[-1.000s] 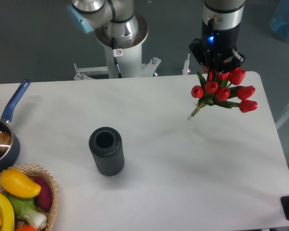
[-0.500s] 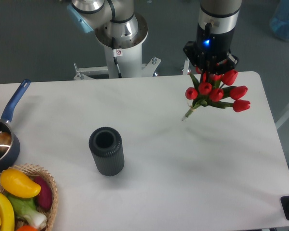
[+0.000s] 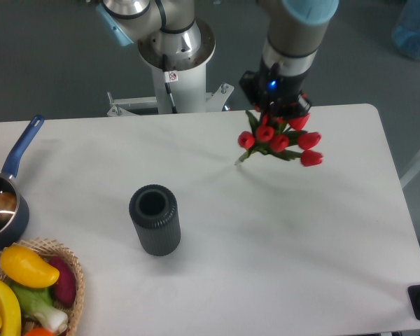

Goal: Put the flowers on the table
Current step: 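Swing the tulips blooms-down and lower them onto the table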

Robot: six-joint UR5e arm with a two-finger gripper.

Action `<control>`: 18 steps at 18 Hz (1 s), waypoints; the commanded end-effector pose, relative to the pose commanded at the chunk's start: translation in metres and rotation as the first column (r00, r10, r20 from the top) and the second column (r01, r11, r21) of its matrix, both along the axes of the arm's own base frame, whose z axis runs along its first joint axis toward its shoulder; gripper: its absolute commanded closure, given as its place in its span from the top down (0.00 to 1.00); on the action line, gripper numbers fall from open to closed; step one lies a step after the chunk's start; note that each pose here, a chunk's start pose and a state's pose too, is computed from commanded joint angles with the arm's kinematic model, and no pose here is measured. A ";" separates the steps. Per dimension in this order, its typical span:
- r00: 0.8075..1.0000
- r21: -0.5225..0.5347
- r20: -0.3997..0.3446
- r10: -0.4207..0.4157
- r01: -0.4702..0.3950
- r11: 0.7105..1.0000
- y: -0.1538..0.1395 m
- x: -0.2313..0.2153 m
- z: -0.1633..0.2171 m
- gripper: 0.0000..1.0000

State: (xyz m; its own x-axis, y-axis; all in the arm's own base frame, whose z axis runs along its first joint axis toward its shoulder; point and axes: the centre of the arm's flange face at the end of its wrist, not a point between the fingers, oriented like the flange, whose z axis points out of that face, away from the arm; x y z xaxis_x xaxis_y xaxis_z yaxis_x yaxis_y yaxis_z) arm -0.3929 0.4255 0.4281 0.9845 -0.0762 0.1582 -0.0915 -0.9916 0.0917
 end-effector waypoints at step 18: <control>1.000 -0.028 0.016 0.003 -0.002 1.000 0.035 -0.022 -0.069 0.00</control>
State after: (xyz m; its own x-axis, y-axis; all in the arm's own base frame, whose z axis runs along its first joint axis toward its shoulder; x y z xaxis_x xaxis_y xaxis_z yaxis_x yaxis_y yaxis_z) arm -0.4149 0.4607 0.3596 0.9820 -0.0691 0.1759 -0.0908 -0.9888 0.1184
